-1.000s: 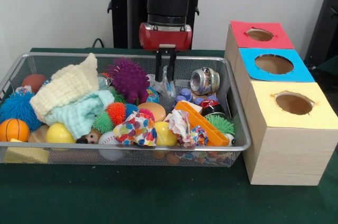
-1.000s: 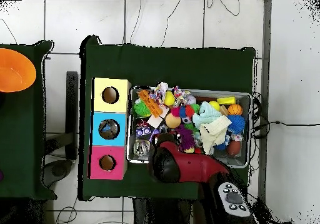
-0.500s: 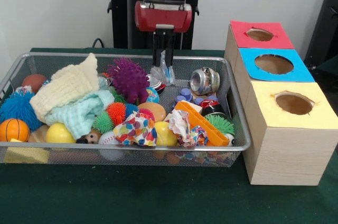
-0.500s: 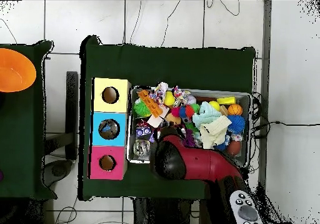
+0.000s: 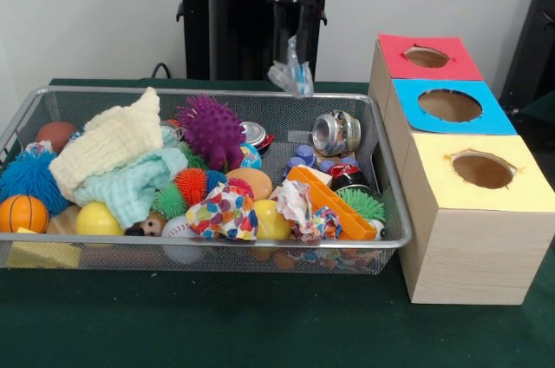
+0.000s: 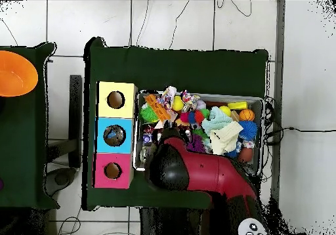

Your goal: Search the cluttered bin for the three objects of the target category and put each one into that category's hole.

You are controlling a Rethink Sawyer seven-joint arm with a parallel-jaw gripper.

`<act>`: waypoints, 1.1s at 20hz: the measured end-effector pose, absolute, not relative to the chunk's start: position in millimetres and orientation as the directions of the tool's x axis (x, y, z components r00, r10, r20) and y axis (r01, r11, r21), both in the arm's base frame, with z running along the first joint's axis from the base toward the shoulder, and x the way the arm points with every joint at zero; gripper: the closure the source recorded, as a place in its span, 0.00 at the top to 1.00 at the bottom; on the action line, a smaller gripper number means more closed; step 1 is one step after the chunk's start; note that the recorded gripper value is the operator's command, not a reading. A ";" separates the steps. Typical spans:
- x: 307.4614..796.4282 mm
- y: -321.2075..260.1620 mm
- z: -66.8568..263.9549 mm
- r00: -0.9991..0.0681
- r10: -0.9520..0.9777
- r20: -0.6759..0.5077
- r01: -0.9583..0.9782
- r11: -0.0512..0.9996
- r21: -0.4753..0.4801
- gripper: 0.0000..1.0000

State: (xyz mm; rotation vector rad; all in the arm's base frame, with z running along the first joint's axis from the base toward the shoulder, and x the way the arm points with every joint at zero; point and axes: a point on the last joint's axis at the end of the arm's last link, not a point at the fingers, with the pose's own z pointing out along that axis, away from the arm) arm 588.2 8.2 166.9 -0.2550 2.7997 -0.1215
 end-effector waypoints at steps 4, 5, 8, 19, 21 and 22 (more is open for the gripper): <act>589.5 27.1 183.8 -0.936 -0.193 -0.293 -0.171 0.980 -0.099 0.00; 590.3 31.9 187.0 -0.937 -0.194 -0.289 -0.174 0.980 -0.095 0.00; 593.8 46.4 195.4 -0.939 -0.199 -0.280 -0.183 0.980 -0.084 0.00; 611.3 88.7 215.3 -0.922 -0.225 -0.316 -0.210 0.974 -0.083 0.00; 613.3 97.7 222.3 -0.916 -0.230 -0.329 -0.213 0.973 -0.086 0.00; 613.2 102.0 226.3 -0.914 -0.231 -0.334 -0.214 0.973 -0.087 0.00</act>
